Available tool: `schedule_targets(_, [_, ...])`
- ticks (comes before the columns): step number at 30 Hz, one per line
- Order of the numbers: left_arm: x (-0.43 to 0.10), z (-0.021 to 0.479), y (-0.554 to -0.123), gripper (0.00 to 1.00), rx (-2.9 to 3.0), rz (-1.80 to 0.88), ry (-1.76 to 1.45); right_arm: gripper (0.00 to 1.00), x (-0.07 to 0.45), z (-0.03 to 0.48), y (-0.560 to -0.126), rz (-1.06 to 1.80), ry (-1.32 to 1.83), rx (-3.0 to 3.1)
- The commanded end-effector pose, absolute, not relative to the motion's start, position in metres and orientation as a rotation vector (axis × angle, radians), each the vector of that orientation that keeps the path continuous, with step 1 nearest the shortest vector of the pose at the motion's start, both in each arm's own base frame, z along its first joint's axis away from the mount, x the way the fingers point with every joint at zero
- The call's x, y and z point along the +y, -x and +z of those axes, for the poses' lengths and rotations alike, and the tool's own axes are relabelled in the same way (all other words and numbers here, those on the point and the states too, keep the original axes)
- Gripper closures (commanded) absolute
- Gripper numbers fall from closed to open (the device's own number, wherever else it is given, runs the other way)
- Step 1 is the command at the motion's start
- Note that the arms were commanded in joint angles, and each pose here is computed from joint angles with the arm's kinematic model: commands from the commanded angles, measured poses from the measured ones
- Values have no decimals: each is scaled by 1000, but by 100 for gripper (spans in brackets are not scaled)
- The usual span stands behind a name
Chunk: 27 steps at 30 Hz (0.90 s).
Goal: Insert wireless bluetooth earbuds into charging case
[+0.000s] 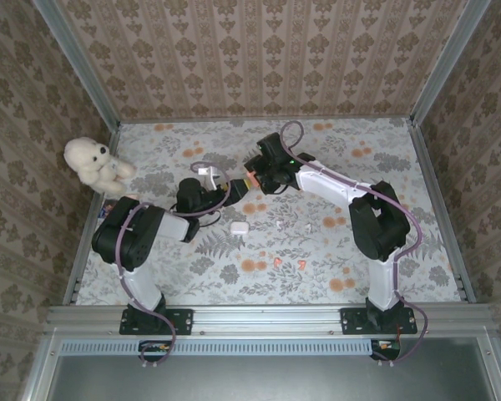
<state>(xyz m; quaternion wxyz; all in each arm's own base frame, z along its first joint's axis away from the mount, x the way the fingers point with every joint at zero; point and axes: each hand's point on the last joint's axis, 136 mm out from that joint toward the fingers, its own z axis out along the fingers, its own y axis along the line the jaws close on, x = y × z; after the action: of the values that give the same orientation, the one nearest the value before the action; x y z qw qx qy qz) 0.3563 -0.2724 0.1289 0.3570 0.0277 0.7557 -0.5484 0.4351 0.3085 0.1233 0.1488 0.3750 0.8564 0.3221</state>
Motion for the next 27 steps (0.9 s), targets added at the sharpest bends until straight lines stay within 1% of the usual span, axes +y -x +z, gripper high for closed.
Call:
schedule_targets(1, [-278, 129, -366, 21, 1933, -1374, -107, 46, 321, 125, -438, 974, -1089, 2467])
schedule_targets(13, [-282, 123, -382, 33, 1918, -1365, -79, 46, 325, 127, -435, 995, -1083, 2473])
schedule_targets(15, [-294, 123, -375, 35, 1919, -1387, -103, 46, 326, 126, -434, 996, -1083, 2476])
schedule_targets(20, [-298, 125, -378, 37, 1908, -1388, -101, 46, 328, 126, -433, 1001, -1083, 2479])
schedule_targets(27, [-296, 125, -378, 42, 1901, -1376, -91, 46, 328, 126, -431, 999, -1084, 2482])
